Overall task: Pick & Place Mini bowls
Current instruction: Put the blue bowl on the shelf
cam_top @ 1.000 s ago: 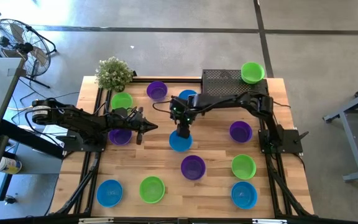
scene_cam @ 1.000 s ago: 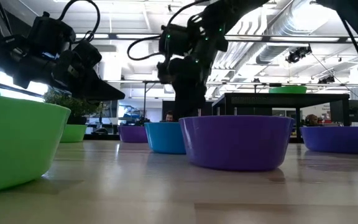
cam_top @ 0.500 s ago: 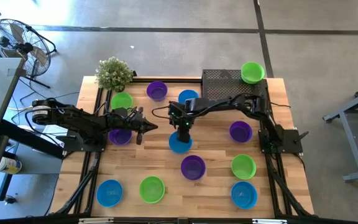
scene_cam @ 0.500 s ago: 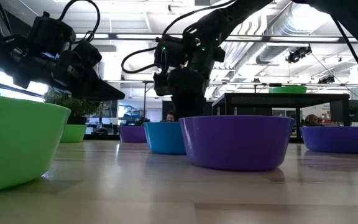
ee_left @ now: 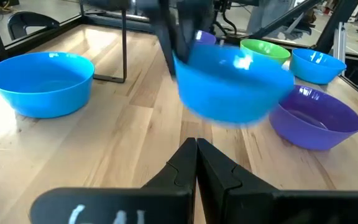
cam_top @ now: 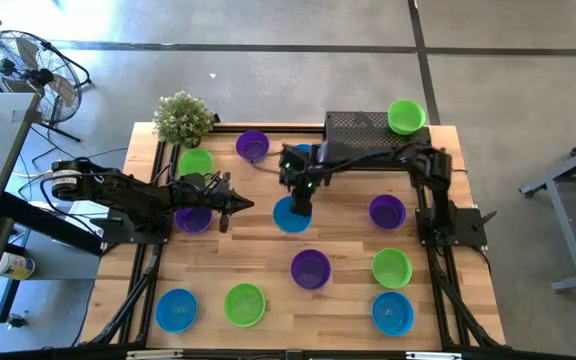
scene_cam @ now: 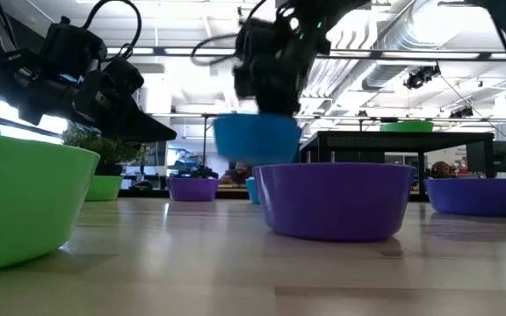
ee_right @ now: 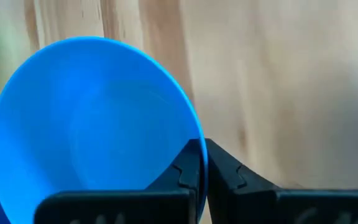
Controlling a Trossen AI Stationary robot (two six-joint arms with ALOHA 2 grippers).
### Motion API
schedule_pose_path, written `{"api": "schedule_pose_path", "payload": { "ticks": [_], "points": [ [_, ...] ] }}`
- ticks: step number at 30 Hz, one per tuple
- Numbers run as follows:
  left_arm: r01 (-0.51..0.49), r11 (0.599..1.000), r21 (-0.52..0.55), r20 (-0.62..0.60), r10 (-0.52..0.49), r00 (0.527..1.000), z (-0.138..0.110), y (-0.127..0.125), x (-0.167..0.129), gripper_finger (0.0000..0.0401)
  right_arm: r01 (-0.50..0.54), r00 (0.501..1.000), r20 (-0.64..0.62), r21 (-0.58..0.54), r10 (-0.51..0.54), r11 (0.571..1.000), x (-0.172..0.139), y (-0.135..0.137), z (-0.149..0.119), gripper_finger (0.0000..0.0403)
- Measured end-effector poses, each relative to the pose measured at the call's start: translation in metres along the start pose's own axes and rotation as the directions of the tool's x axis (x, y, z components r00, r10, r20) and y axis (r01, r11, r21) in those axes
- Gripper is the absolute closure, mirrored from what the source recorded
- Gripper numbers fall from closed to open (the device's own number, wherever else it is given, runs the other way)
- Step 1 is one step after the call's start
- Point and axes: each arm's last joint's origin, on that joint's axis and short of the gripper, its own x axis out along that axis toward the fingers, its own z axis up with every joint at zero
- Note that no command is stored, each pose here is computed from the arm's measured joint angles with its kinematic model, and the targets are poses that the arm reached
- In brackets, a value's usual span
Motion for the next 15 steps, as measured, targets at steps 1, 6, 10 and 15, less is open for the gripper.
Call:
{"api": "schedule_pose_path", "payload": {
  "ticks": [1, 6, 10, 15],
  "points": [
    [0.000, 1.000, 0.000, 0.000, 0.000, 1.000, 0.000, 0.000, 0.000, 0.0397, 0.021, 1.000, 0.015, 0.006, -0.021, 1.000, -0.012, -0.002, 0.001, 0.0401],
    [0.000, 1.000, 0.000, 0.001, 0.000, 1.000, 0.000, 0.000, 0.000, 0.0397, 0.163, 0.980, 0.105, 0.057, -0.168, 0.985, -0.087, -0.020, 0.009, 0.0402],
    [0.000, 1.000, 0.000, 0.000, 0.000, 1.000, 0.000, 0.000, 0.000, 0.0397, 0.341, 0.927, 0.137, 0.086, -0.350, 0.936, -0.145, -0.050, 0.008, 0.0402],
    [0.001, 1.000, 0.000, 0.001, -0.001, 1.000, 0.000, 0.000, 0.000, 0.0397, 0.402, 0.906, 0.117, 0.073, -0.408, 0.913, -0.187, -0.105, -0.009, 0.0402]
  ]
}}
